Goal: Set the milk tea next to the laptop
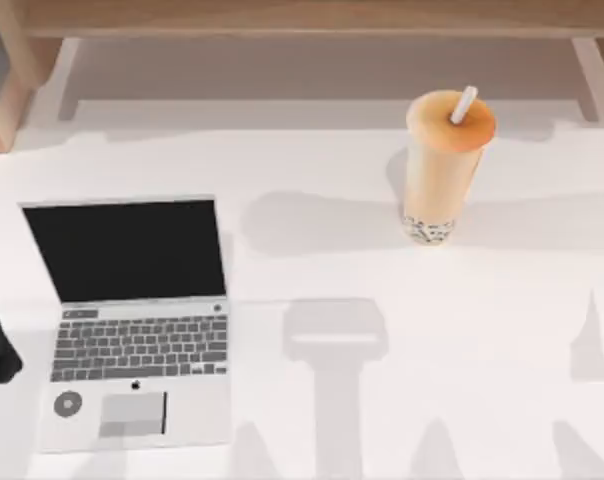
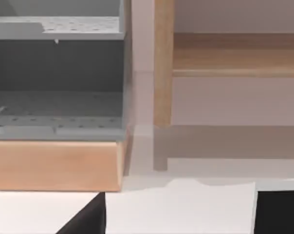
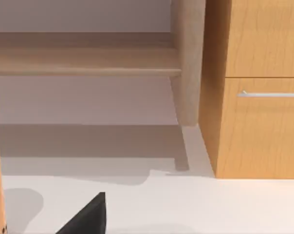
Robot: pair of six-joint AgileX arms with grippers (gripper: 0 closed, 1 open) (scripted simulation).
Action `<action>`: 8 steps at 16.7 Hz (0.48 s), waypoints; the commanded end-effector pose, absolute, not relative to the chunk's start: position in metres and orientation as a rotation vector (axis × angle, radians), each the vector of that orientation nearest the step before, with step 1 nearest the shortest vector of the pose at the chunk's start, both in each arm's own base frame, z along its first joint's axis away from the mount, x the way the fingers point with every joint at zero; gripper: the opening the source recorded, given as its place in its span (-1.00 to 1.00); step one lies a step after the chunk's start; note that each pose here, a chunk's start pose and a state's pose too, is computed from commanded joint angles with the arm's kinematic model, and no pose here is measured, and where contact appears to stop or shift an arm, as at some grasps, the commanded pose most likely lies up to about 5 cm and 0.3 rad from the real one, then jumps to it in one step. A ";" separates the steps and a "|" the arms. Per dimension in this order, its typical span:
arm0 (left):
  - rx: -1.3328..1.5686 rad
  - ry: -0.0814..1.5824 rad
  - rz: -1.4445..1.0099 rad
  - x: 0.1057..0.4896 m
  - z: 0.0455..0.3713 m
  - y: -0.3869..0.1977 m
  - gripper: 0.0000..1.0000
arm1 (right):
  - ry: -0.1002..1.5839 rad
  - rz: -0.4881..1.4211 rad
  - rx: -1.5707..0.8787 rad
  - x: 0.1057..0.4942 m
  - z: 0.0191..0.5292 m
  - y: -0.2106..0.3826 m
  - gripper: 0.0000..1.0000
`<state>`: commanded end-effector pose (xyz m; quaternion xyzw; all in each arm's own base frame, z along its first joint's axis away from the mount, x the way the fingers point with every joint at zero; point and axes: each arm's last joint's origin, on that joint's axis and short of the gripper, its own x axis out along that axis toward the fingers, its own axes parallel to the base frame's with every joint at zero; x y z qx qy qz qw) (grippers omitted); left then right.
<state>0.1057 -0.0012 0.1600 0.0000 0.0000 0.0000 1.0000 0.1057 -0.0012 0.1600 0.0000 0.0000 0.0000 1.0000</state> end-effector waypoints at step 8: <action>0.000 0.000 0.000 0.106 0.160 -0.001 1.00 | -0.099 -0.031 -0.042 0.115 0.193 0.007 1.00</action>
